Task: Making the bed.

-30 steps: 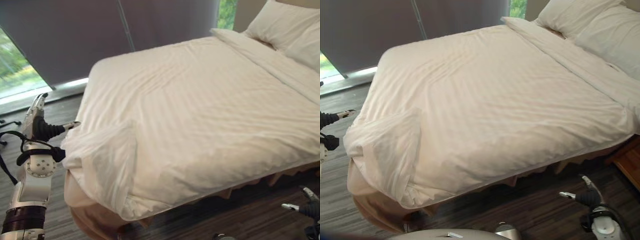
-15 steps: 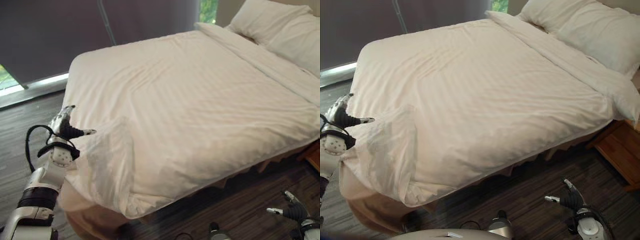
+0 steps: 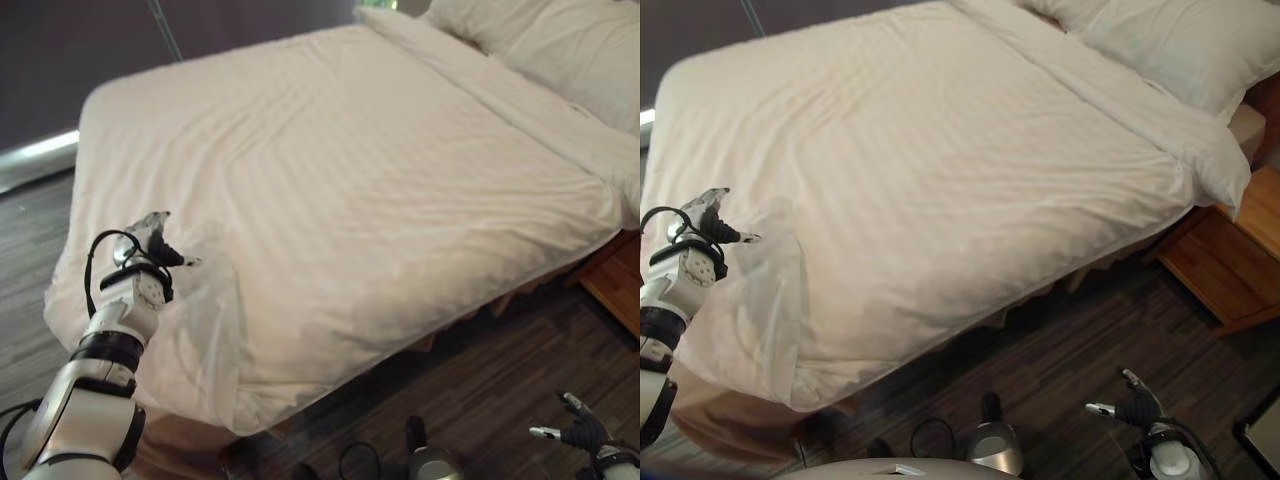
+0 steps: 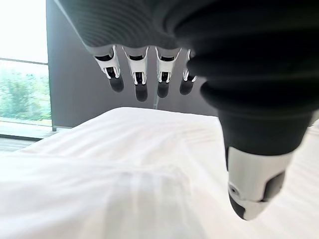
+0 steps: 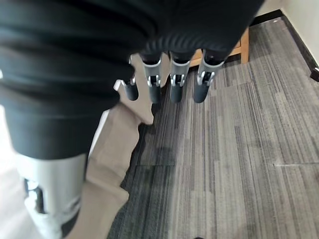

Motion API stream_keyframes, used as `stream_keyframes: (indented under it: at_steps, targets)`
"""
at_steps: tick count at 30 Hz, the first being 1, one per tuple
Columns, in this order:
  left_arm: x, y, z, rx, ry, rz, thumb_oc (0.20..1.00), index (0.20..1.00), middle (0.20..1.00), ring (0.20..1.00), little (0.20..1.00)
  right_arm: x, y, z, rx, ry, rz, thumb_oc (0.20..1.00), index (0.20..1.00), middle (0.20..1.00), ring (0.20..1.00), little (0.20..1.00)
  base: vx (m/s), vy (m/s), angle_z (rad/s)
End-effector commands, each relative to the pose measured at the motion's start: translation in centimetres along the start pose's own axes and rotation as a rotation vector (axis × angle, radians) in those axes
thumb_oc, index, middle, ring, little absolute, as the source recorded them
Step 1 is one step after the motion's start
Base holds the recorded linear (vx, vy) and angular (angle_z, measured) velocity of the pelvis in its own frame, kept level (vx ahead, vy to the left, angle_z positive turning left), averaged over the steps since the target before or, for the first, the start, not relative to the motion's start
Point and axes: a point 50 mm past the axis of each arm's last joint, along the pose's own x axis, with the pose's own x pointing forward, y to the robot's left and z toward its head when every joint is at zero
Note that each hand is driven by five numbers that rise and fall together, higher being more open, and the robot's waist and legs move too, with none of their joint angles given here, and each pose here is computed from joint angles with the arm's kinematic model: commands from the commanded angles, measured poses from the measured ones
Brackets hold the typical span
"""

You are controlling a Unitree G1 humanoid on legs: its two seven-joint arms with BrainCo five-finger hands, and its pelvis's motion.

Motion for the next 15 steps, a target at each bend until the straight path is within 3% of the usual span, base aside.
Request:
stream_keyframes:
  at_steps: [1, 2, 4, 5, 10, 15]
  targets:
    - [1.4, 3.9, 1.6, -0.026, 0.016, 0.139, 1.000, 1.000, 1.000, 1.000, 1.000, 1.2, -4.4, 3.5, -0.028, -0.148, -0.159, 1.000, 1.000, 1.000, 1.000, 1.000, -0.16, -0.046, -0.03]
    - [1.6, 3.9, 1.7, -0.036, 0.028, 0.130, 0.564, 0.564, 0.564, 0.564, 0.564, 1.3, -4.3, 3.7, -0.027, -0.158, -0.157, 1.000, 1.000, 1.000, 1.000, 1.000, -0.13, -0.062, -0.02]
    - [1.6, 3.5, 1.3, -0.045, 0.053, 0.090, 0.285, 0.285, 0.285, 0.285, 0.285, 1.4, -4.0, 4.0, -0.022, -0.168, -0.141, 1.000, 1.000, 1.000, 1.000, 1.000, -0.14, -0.072, 0.00]
    - [1.5, 3.0, 0.9, -0.046, 0.061, 0.066, 0.200, 0.200, 0.200, 0.200, 0.200, 1.5, -3.8, 4.1, -0.016, -0.176, -0.137, 1.000, 1.000, 1.000, 1.000, 1.000, -0.08, -0.033, 0.06]
    - [1.2, 1.9, 0.5, -0.056, 0.052, 0.022, 0.200, 0.200, 0.200, 0.200, 0.200, 1.5, -3.8, 4.7, -0.018, -0.206, -0.126, 1.000, 1.000, 1.000, 1.000, 1.000, -0.04, -0.023, -0.01]
    - [1.0, 3.8, 2.4, -0.066, -0.103, 0.107, 0.200, 0.200, 0.200, 0.200, 0.200, 1.2, -4.1, 6.1, -0.027, -0.283, -0.130, 1.000, 1.000, 1.000, 1.000, 1.000, 0.00, -0.035, 0.09]
